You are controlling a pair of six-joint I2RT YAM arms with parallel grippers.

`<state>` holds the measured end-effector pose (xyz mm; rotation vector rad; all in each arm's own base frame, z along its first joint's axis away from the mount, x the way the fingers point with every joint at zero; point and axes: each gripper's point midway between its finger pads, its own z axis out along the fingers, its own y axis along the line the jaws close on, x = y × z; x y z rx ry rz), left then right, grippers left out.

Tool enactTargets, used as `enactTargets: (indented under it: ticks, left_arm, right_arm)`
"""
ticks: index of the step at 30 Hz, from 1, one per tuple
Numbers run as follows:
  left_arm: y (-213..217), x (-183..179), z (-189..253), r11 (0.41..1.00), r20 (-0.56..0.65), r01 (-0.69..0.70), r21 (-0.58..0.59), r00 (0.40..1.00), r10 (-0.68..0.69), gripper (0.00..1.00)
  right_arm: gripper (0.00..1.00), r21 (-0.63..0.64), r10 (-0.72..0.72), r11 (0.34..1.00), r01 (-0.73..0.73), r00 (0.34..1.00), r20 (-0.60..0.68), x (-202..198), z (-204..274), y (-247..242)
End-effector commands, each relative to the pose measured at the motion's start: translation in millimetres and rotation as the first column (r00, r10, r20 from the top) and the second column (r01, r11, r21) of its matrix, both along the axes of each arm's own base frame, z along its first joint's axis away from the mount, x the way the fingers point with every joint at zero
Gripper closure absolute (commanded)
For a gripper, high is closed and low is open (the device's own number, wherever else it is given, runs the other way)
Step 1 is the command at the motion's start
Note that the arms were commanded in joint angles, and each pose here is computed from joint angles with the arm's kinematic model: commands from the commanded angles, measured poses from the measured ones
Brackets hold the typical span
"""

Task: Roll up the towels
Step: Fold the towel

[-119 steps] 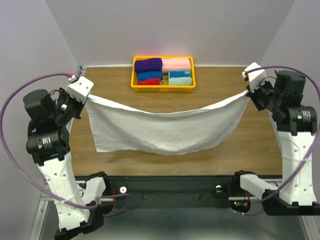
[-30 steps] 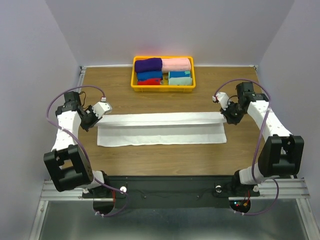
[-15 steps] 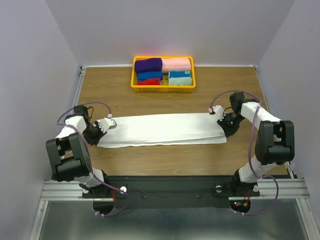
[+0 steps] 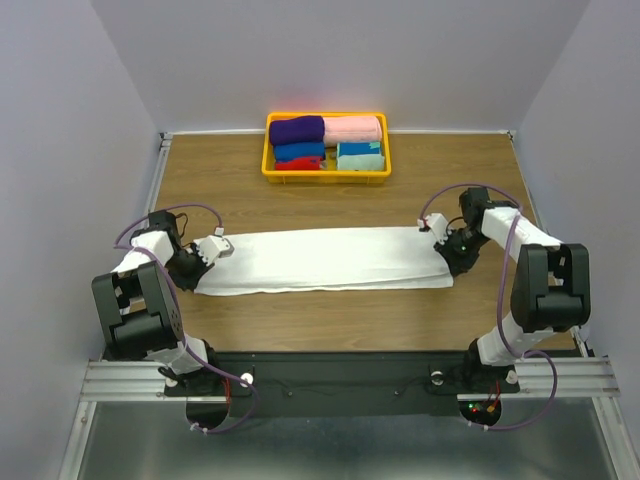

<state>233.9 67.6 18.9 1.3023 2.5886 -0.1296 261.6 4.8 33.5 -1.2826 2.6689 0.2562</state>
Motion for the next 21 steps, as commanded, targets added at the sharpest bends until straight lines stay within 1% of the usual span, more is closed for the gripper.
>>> enactTargets:
  ticks: [1,4,8,12,15,16,20,21]
  left_arm:
    - [4,10,12,1.000,0.030,-0.007,0.014,1.000,0.007,1.00]
    - [5,13,16,1.000,0.040,-0.007,0.014,0.999,0.007,1.00]
    - [6,17,18,1.000,0.048,-0.007,0.015,0.999,0.006,1.00]
    - [6,18,19,1.000,0.047,-0.010,0.014,0.999,0.009,1.00]
    - [7,18,20,1.000,0.051,-0.013,0.016,0.999,0.012,1.00]
    - [6,18,19,1.000,0.049,-0.013,0.015,0.999,0.012,1.00]
    - [6,17,18,1.000,0.041,-0.019,0.011,0.999,0.018,1.00]
    - [6,19,20,1.000,0.045,-0.018,0.014,0.999,0.017,1.00]
  right_arm:
    - [1.00,0.004,0.000,1.000,0.000,0.995,0.099,15,28,0]
    - [1.00,0.011,-0.016,1.000,0.015,0.987,0.158,30,56,1]
    - [1.00,0.025,0.003,1.000,-0.007,0.985,0.172,38,86,4]
    - [0.99,-0.001,0.037,0.999,-0.037,0.990,0.137,21,88,0]
    - [1.00,-0.004,0.064,0.998,-0.064,0.993,0.101,-1,78,0]
    - [0.99,0.009,0.073,0.997,-0.074,0.996,0.057,-16,65,2]
    - [0.99,0.011,0.071,0.997,-0.071,0.997,-0.020,-38,27,1]
    - [0.99,-0.001,0.063,0.998,-0.063,0.997,-0.032,-37,18,-1]
